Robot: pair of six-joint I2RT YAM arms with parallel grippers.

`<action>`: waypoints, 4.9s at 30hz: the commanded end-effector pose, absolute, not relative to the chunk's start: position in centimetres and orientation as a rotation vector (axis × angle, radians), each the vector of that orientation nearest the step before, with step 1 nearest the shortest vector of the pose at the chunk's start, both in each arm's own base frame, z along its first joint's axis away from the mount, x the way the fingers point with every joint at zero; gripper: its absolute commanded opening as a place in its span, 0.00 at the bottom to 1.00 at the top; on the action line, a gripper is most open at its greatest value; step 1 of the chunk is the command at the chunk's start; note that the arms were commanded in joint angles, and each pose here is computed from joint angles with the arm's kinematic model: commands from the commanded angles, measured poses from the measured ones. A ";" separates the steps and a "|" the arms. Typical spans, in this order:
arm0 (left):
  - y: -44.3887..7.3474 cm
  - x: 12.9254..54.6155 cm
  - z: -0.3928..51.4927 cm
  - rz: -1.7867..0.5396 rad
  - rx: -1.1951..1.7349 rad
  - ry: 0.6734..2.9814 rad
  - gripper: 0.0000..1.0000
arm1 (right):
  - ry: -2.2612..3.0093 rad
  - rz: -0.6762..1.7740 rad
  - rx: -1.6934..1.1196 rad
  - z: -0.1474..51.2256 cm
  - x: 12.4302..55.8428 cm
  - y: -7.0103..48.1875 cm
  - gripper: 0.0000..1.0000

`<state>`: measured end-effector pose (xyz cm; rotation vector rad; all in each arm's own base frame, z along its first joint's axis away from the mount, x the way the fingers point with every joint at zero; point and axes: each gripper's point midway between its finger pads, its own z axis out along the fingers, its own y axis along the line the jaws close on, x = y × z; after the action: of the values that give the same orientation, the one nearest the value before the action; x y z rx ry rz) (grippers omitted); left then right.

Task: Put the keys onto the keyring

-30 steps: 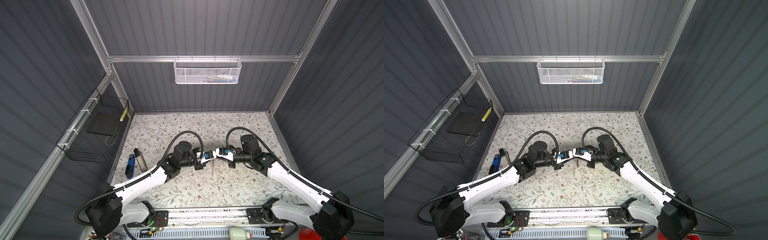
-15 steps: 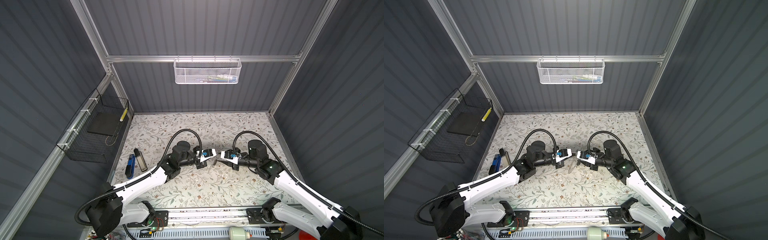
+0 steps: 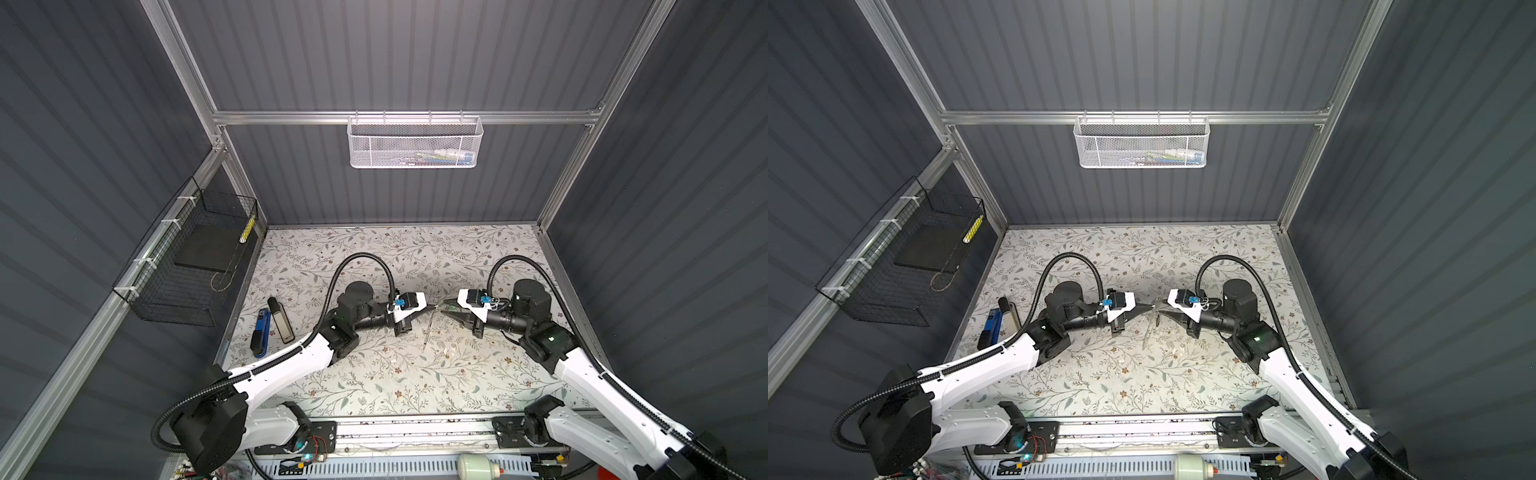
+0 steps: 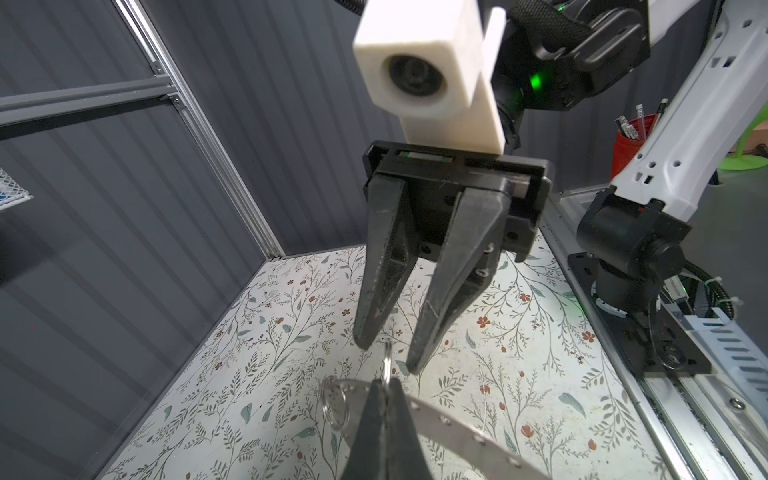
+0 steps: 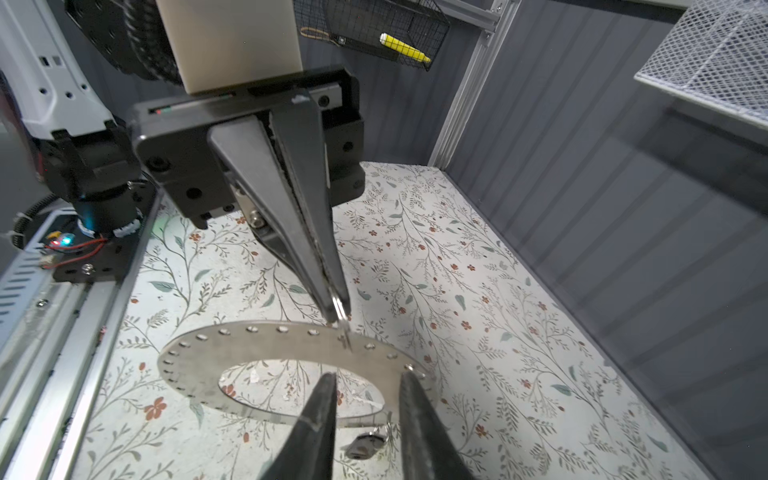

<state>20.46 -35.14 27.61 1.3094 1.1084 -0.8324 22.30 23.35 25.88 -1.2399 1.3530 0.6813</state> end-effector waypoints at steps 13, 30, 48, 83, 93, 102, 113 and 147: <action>-35.6 20.3 30.7 -0.865 1.317 1.014 0.00 | 1.293 0.850 -1.277 28.2 21.1 24.6 0.16; -34.5 22.2 28.5 -0.580 1.521 1.134 0.41 | 1.405 0.639 -1.359 25.7 22.2 23.2 0.00; -35.8 22.2 28.6 -0.456 1.649 1.085 0.41 | 1.573 0.678 -1.466 25.3 22.0 23.4 0.00; -35.9 21.0 30.6 -0.719 1.487 1.069 0.00 | 1.509 0.560 -1.356 26.9 21.9 22.2 0.41; -34.6 22.0 34.3 -0.865 1.283 1.012 0.00 | 1.491 0.598 -1.271 27.6 22.1 21.9 0.43; -34.5 21.9 35.4 -0.919 1.212 0.978 0.00 | 1.399 0.731 -1.222 30.1 22.2 23.4 0.35; -35.0 21.4 35.4 -0.981 1.233 0.961 0.00 | 1.318 0.831 -1.205 31.9 22.0 24.4 0.22; -35.5 20.6 34.6 -1.030 1.305 0.935 0.00 | 1.295 0.863 -1.252 31.4 22.2 25.3 0.06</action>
<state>21.02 -35.33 33.42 1.2841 0.9971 -1.0232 22.64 25.16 31.14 -1.2284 1.3125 0.8477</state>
